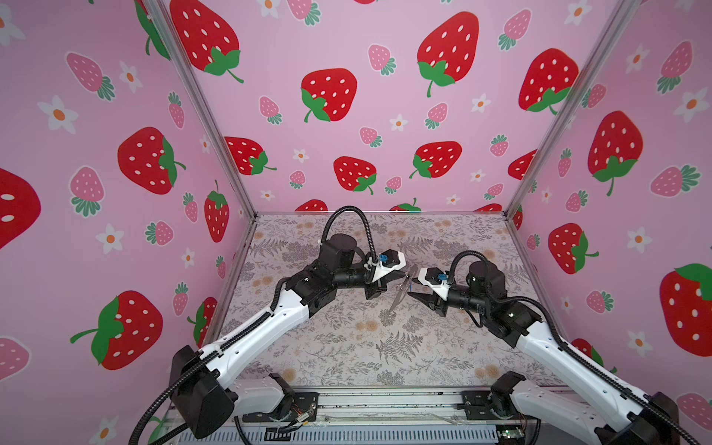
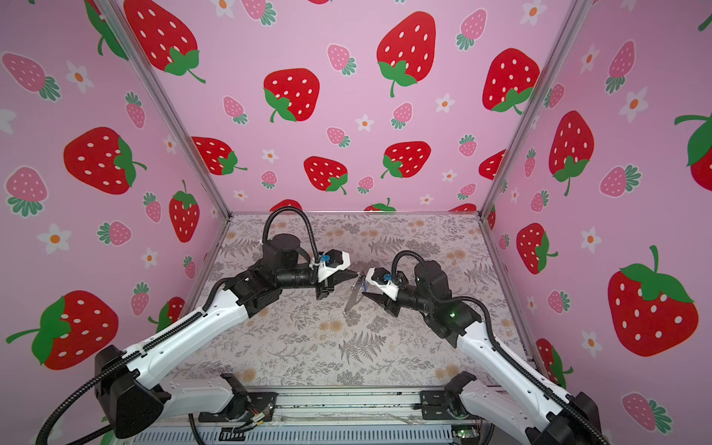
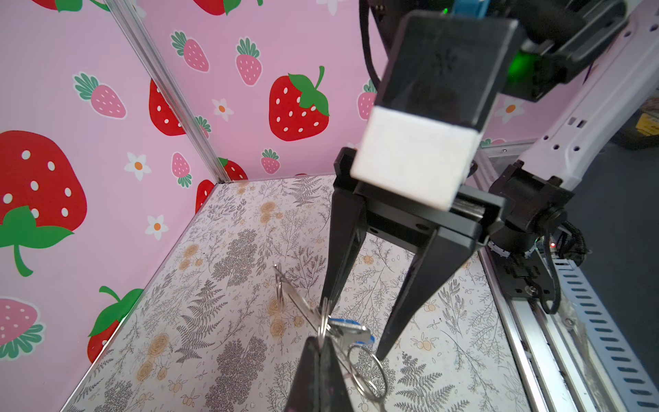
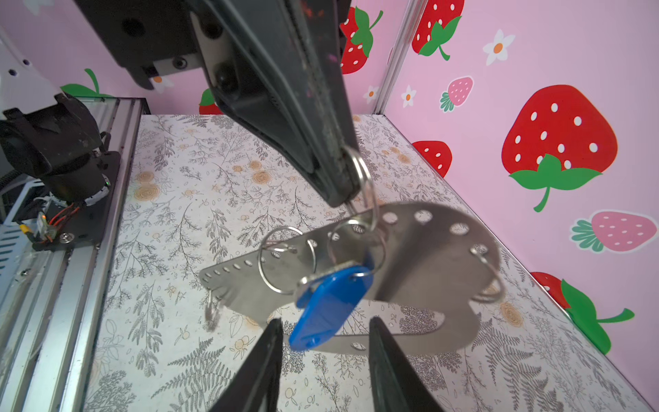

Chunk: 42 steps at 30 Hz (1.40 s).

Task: Put the keys on the keyring

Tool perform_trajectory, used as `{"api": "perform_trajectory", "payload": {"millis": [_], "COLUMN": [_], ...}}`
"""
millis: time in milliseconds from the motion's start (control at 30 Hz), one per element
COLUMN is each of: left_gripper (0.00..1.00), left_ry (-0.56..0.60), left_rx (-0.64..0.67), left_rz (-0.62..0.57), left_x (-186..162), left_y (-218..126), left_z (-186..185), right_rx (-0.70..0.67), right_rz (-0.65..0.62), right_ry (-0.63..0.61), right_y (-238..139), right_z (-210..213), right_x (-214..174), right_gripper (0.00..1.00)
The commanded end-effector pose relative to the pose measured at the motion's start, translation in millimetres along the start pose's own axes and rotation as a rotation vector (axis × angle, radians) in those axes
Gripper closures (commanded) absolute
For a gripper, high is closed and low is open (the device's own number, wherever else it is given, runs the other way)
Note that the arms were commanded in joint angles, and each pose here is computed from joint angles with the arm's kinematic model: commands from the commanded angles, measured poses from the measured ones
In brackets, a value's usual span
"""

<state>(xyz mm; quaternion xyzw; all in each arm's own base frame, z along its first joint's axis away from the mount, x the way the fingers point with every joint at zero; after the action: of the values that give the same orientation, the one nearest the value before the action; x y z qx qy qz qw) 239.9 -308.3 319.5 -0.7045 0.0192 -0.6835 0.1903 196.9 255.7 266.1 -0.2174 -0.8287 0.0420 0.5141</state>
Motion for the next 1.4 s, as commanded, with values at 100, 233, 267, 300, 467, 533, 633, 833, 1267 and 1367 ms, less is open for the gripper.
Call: {"api": "perform_trajectory", "payload": {"millis": [100, 233, 267, 300, 467, 533, 633, 833, 1267, 1367], "left_gripper": [1.00, 1.00, 1.00, 1.00, 1.00, 1.00, 1.00, 1.00, 1.00, 1.00], "left_ry": [0.021, 0.013, 0.013, 0.009, -0.001, -0.006, -0.013, -0.037, -0.021, -0.005], "left_rx": [-0.002, -0.005, -0.006, -0.006, -0.007, -0.003, 0.008, 0.020, 0.028, 0.030], "left_rz": [-0.095, -0.101, -0.102, -0.101, -0.115, -0.118, -0.115, -0.115, -0.072, -0.041], "left_x": [35.9, 37.1, 37.7, 37.4, 40.4, 41.4, 41.6, 42.1, 32.9, 26.5], "left_y": [-7.5, -7.4, -7.4, -7.1, -6.5, -6.2, -5.8, -4.2, -2.7, -2.1], "left_z": [0.2, 0.5, 0.0, 0.5, 1.4, 2.4, 4.3, 7.8, 9.1, 8.4], "right_rx": [-0.095, -0.139, -0.146, -0.150, -0.139, -0.128, -0.118, -0.180, -0.197, -0.187], "right_rz": [-0.062, -0.045, -0.043, -0.040, -0.060, -0.061, -0.071, -0.051, 0.028, 0.052], "right_ry": [-0.006, -0.007, -0.008, -0.008, -0.008, -0.009, -0.024, -0.017, -0.026, -0.038], "right_y": [-5.3, -4.1, -3.9, -3.3, 1.7, 4.3, 6.3, 6.0, 1.1, -2.5], "right_z": [-16.8, -25.3, -26.9, -28.2, -26.9, -24.5, -19.7, -26.2, -28.9, -31.4], "right_x": [15.3, 14.5, 15.0, 14.6, 18.3, 19.0, 21.3, 21.1, 15.5, 19.6], "right_gripper": [0.60, 0.65, 0.66, 0.68, 0.70, 0.70, 0.67, 0.65, 1.00, 1.00]}}
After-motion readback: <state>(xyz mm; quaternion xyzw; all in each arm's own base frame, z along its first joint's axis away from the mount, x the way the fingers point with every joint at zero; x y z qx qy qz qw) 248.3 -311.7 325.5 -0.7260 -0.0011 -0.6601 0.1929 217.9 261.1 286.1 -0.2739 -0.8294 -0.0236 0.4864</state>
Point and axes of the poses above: each gripper's point midway between its finger pads, its own y axis out along the fingers, its own z axis along the line the jaws close on, x = y × z, the point moved 2 cm from there along -y, back along the fingers, and after that the axes turned 15 degrees about -y, right-handed, at the moved point
